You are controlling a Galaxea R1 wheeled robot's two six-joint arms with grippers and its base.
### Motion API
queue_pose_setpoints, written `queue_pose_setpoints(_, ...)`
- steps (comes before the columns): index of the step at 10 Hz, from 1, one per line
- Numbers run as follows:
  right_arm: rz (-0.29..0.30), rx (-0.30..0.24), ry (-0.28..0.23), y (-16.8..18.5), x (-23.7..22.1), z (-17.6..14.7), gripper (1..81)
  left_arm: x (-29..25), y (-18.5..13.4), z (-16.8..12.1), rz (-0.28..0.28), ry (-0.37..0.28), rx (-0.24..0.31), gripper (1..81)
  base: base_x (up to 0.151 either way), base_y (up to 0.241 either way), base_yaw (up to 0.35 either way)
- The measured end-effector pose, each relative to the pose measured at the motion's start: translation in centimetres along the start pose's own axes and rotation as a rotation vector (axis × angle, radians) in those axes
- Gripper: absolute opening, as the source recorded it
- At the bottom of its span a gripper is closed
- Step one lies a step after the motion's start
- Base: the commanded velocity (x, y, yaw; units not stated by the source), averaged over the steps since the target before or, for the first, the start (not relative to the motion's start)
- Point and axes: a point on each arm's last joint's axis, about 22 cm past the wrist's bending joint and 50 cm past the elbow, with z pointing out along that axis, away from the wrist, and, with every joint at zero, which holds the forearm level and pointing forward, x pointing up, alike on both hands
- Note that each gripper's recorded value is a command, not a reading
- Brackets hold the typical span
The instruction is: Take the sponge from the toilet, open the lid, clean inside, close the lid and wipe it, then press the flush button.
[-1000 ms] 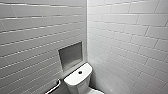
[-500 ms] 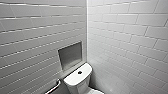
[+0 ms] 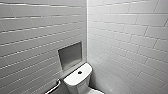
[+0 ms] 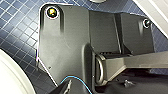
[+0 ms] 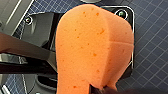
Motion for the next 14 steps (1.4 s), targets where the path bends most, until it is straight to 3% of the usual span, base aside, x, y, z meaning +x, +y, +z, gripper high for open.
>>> queue_pose_setpoints(3,0.012,-0.01,-0.017,-0.5,0.2,0.5,1.0,0.1,0.1,0.0,-0.001,0.002,-0.001,81.1,0.0,0.0,0.0)
queue_pose_setpoints(5,-0.005,-0.045,-0.018,1.0,3.5,1.1,1.0,0.0,0.0,0.0,-0.002,0.001,-0.001,81.1,0.0,0.0,0.0)
queue_pose_setpoints(7,-0.01,-0.071,-0.043,1.3,2.7,1.1,1.0,0.0,0.0,0.0,-0.002,0.001,-0.001,81.1,0.0,0.0,0.0)
queue_pose_setpoints(10,-0.003,-0.044,-0.062,-0.8,1.3,1.6,1.0,0.0,0.0,0.0,-0.001,0.001,-0.001,81.1,0.022,0.0,0.0)
queue_pose_setpoints(14,-0.009,-0.049,-0.053,-0.4,2.0,1.6,1.0,0.2,-0.4,-0.1,0.0,0.008,0.004,81.1,0.08,0.0,0.0)
